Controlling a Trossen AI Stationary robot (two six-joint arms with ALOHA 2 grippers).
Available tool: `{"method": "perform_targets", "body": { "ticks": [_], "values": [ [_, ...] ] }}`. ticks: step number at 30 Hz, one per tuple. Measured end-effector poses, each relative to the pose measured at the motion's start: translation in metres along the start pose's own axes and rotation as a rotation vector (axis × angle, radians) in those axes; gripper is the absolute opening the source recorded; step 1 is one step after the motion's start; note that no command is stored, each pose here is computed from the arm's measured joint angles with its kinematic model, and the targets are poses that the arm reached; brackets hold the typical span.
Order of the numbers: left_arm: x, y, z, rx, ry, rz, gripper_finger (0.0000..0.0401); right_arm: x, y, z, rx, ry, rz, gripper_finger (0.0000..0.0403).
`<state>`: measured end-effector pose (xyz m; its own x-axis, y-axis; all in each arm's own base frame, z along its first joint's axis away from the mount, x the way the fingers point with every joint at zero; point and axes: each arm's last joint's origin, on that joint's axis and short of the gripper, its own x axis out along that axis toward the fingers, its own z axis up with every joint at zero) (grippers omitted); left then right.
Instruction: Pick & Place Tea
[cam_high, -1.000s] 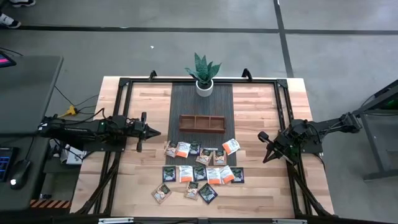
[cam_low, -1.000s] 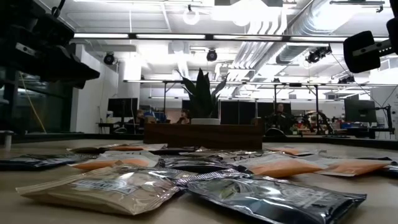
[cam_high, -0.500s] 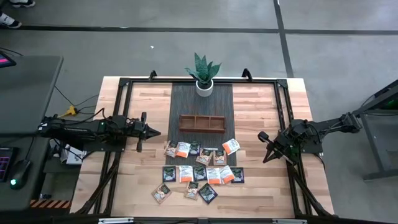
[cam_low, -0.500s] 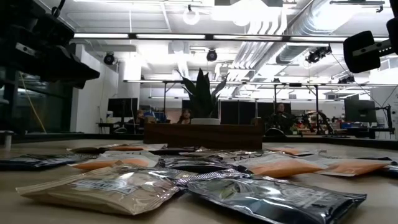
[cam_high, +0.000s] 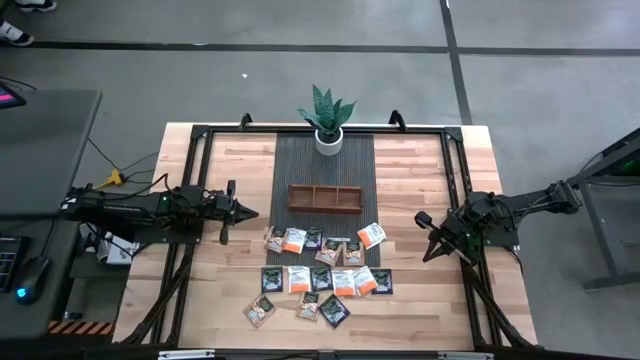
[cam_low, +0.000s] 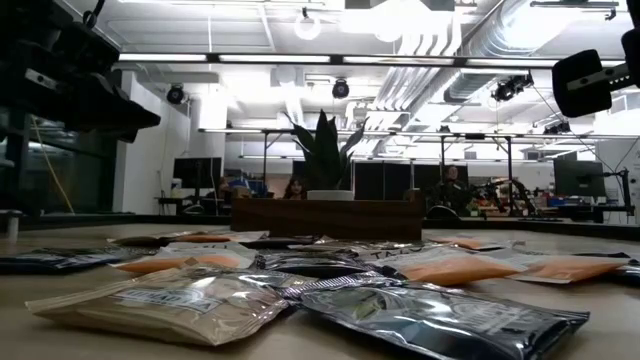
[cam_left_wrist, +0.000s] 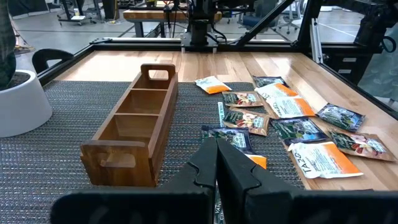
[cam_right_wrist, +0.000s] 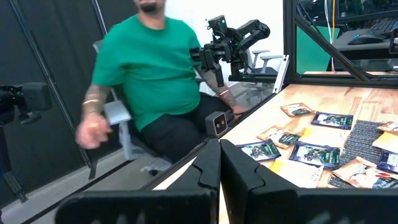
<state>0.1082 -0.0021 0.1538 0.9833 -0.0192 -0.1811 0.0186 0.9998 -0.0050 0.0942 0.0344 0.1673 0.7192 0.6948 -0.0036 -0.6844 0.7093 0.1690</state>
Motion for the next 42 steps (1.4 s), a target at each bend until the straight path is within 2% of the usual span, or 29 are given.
{"method": "perform_targets", "body": {
  "ticks": [20, 36, 42],
  "values": [
    [0.0000, 0.0000, 0.0001, 0.000, 0.000, 0.000, 0.0001, 0.0000, 0.0000, 0.0001, 0.000, 0.000, 0.000, 0.0000],
    [0.0000, 0.0000, 0.0000, 0.000, 0.000, 0.000, 0.0001, -0.0001, 0.0006, 0.0037, -0.058, -0.033, 0.004, 0.0000],
    [0.0000, 0.0000, 0.0000, 0.000, 0.000, 0.000, 0.0001, -0.0003, 0.0016, 0.0082, 0.049, -0.074, 0.016, 0.0000]
  ]
}}
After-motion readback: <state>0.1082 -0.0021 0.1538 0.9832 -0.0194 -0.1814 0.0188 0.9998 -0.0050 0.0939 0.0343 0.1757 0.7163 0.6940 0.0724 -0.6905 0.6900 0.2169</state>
